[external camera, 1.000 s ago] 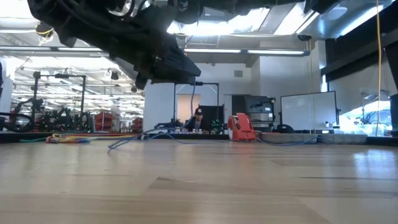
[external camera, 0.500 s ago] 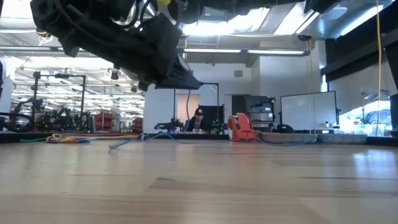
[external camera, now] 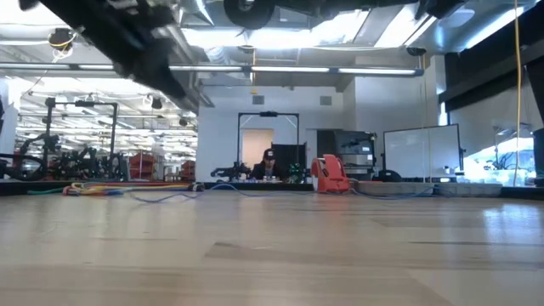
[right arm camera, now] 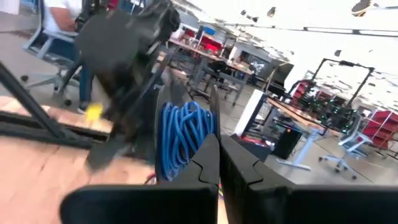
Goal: Coil cords
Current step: Coil the blue wire on the black spool
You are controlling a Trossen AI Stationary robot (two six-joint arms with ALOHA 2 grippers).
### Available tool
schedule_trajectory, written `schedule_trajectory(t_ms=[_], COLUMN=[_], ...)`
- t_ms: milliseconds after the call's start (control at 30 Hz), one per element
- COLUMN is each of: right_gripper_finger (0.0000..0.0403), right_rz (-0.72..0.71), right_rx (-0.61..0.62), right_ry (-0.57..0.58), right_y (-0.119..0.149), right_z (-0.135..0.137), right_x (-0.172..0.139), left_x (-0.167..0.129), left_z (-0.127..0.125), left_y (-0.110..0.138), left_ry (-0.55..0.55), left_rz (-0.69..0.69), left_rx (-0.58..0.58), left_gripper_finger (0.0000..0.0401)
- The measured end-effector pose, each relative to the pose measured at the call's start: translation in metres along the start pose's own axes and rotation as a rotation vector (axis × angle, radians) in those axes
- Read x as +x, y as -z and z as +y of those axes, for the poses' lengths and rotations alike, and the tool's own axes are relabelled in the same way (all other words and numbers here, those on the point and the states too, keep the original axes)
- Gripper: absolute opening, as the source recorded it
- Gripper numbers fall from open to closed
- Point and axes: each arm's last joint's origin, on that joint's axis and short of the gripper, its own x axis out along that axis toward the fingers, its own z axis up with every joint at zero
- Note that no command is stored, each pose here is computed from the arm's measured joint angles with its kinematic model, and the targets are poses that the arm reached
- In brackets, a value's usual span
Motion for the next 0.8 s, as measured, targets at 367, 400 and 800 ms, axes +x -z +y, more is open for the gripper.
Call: schedule_trajectory(t_ms=[367, 400, 800], right_gripper_finger=[0.0002, 0.0002, 0.0002], right_rz=[0.174, 0.185, 0.277], right_rx=[-0.157, -0.162, -0.184], right_ry=[0.042, 0.051, 0.107], right_y=[0.019, 0.021, 0.047], right_z=[0.002, 0.002, -0.002], right_x=[0.002, 0.002, 0.022], left_x=[-0.058, -0.06, -0.047], left_z=[0.036, 0.035, -0.001], left_y=[-0.034, -0.037, -0.061], left_ry=[0.322, 0.344, 0.411], left_rz=[-0.251, -0.273, -0.455], left_rx=[-0.272, -0.283, -0.325], left_gripper_finger=[0.0001, 0.0001, 0.0])
